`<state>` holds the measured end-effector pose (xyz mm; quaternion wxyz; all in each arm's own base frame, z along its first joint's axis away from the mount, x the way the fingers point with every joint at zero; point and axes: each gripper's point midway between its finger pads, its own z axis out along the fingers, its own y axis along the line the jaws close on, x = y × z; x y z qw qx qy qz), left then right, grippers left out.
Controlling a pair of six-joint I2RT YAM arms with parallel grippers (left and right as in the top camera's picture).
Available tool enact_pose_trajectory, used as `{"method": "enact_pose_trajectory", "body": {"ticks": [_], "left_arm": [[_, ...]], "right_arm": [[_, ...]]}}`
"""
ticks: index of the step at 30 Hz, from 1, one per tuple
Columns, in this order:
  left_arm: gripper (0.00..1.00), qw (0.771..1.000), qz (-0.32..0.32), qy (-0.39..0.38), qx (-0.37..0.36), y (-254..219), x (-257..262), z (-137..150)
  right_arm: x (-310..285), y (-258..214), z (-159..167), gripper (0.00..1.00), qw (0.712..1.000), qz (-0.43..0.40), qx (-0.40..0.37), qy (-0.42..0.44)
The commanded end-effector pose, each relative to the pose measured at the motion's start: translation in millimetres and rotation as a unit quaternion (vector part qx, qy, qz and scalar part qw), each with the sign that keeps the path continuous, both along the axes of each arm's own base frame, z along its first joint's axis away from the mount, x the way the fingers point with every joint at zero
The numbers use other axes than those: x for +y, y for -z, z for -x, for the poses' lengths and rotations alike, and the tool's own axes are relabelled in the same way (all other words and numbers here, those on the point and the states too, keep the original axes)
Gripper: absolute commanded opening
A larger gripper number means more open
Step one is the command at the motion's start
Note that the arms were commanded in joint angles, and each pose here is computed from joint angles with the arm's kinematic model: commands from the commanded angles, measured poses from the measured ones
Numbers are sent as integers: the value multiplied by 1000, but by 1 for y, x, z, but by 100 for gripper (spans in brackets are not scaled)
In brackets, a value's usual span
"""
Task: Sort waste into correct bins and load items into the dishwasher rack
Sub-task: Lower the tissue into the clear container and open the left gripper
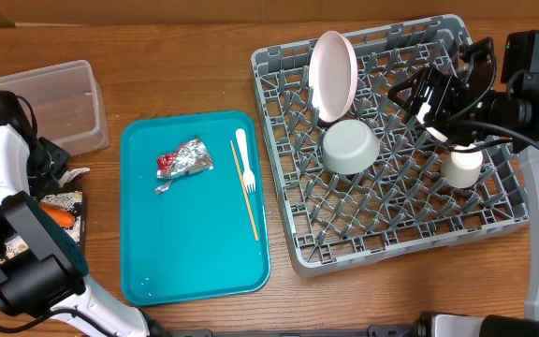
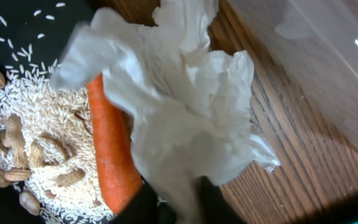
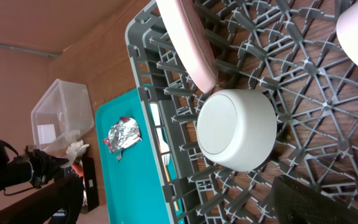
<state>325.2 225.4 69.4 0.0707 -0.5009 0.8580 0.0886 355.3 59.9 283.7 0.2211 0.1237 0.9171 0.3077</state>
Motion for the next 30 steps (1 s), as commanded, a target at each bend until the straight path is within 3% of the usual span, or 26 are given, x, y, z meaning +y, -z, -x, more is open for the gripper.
{"method": "enact_pose_trajectory", "body": {"ticks": [1,8,17,21,30], "left_arm": [[4,1000,-8,3,0,-8,-1,0],[4,1000,-5,-21,-18,-49,-5,2],[4,993,5,-31,-113,-132,-17,-10],[4,984,-19,-29,-176,-166,-13,-22],[4,964,-68,-31,-257,-184,15,-62]], "right_arm": [[0,-3,-1,100,1000,4,-8,-2],[0,-3,-1,100,1000,4,-8,-2],[0,-3,-1,100,1000,4,-8,-2],[0,-3,-1,100,1000,4,-8,-2],[0,-3,-1,100,1000,4,-8,-2]]}}
